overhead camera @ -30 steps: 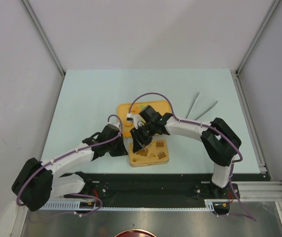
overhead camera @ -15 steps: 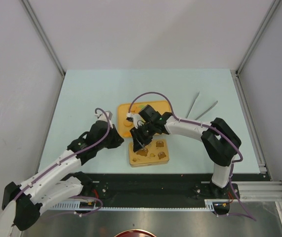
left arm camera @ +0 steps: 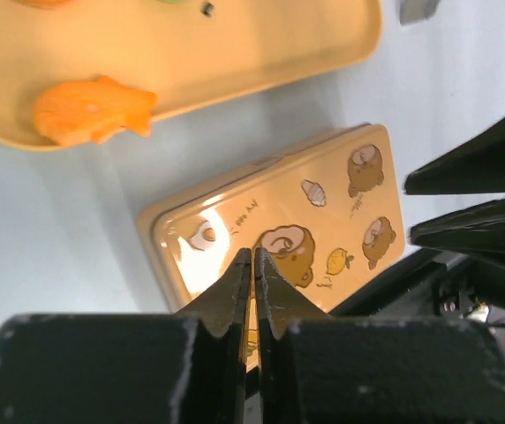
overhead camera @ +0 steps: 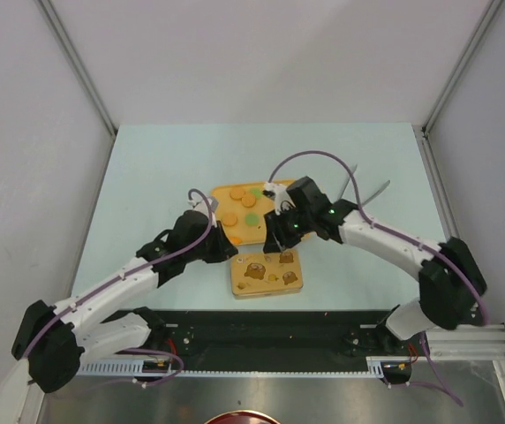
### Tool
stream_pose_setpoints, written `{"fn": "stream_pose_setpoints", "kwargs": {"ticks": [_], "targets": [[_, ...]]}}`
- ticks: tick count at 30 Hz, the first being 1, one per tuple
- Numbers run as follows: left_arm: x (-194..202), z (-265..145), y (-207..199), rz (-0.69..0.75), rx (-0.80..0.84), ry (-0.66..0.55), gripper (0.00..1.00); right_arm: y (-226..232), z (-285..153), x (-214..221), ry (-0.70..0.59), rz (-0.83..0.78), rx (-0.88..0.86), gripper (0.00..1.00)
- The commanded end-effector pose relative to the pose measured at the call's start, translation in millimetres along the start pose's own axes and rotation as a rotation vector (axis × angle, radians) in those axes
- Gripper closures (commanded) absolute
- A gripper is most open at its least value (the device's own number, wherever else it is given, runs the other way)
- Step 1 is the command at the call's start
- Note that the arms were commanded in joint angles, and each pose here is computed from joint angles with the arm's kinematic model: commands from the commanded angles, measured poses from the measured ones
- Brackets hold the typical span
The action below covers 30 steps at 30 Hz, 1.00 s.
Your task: Pack the cookies
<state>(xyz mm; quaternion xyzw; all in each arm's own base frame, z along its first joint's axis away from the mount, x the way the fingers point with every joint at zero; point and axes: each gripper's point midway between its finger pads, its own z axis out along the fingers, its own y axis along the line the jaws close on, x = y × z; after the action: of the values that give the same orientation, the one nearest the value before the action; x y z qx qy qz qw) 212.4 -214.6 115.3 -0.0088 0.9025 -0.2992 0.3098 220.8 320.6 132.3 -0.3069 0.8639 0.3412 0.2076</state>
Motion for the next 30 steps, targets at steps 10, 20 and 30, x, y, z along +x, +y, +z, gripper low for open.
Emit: {"fn": "stream_pose_setpoints", "kwargs": {"ticks": [10, 20, 30], "targets": [[23.3, 22.5, -34.7, 0.030, 0.151, 0.105, 0.94, 27.2, -6.4, 49.2, -0.159, 0.139, -0.281, 0.63], [43.3, 31.8, -21.2, 0.012, 0.114, 0.170, 0.94, 8.4, 16.3, 85.4, -0.118, 0.224, -0.288, 0.64], [60.5, 37.9, -9.1, -0.006, 0.087, 0.216, 0.95, -10.0, 33.5, 122.0, -0.055, 0.300, -0.261, 0.64]]}}
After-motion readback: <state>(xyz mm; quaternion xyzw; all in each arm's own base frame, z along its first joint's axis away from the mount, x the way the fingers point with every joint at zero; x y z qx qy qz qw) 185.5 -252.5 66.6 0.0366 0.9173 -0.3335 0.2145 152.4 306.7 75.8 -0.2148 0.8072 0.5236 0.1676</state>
